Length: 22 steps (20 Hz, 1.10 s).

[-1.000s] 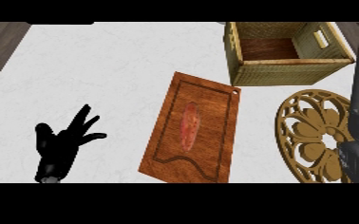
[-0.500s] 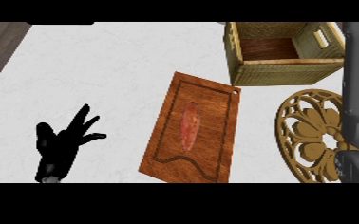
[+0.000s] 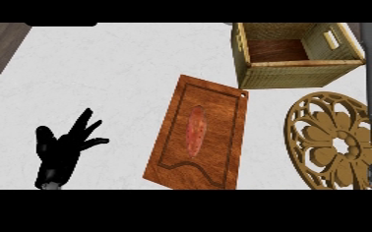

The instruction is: Pick the croissant from the placemat and place it in the basket

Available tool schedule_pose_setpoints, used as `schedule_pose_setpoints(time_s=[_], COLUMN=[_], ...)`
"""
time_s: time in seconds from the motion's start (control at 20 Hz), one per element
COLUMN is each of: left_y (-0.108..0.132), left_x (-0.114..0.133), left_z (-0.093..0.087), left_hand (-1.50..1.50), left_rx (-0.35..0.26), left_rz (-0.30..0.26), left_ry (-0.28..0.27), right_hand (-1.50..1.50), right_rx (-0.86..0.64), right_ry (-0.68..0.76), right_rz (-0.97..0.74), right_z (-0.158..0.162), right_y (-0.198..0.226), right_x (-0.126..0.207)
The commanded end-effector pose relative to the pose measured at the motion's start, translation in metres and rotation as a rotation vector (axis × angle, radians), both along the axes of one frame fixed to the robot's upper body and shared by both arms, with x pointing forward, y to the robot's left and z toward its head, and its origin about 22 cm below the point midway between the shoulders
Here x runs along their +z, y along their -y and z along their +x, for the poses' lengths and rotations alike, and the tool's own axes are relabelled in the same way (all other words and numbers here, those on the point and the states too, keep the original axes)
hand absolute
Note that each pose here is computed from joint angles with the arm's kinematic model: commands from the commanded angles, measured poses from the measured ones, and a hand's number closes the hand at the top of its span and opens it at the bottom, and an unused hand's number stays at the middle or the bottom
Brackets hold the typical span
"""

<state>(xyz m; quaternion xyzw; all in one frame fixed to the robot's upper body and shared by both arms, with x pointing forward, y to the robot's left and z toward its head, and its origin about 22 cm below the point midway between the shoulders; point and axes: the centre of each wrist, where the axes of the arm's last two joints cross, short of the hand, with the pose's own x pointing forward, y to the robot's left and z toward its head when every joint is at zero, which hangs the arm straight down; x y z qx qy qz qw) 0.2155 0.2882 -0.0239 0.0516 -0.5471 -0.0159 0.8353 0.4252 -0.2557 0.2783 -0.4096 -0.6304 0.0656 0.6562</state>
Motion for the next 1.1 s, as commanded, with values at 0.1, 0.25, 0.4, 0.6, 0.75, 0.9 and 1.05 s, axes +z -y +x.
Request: schedule_pose_setpoints(time_s=[0.1, 0.25, 0.4, 0.6, 0.75, 0.9, 1.05], left_y=[-0.005, 0.000, -0.002, -0.004, -0.009, -0.006, -0.024], left_x=[-0.026, -0.023, -0.033, -0.037, -0.032, -0.036, -0.023], left_z=[-0.029, -0.019, -0.015, -0.027, -0.035, -0.033, -0.031], left_hand=[0.00, 0.00, 0.00, 0.00, 0.00, 0.00, 0.00], left_rx=[-0.001, 0.028, 0.020, 0.033, 0.023, 0.040, 0.058], left_rz=[0.036, 0.012, 0.023, 0.032, 0.022, 0.015, 0.027], left_ry=[-0.151, -0.144, -0.149, -0.132, -0.140, -0.148, -0.155], right_hand=[-1.50, -1.50, -1.50, -1.50, -1.50, -1.50, -1.50], right_rx=[0.007, 0.006, 0.019, -0.025, -0.097, -0.161, -0.186], right_ry=[-0.050, 0.009, 0.044, 0.104, 0.136, 0.141, 0.134], right_rz=[-0.141, -0.124, -0.113, -0.013, 0.082, 0.069, 0.064], right_z=[0.003, -0.007, -0.006, -0.013, -0.023, -0.040, -0.060], right_y=[0.023, 0.050, 0.045, 0.057, 0.076, 0.123, 0.144], right_x=[-0.013, -0.010, 0.007, 0.011, 0.018, 0.028, 0.034])
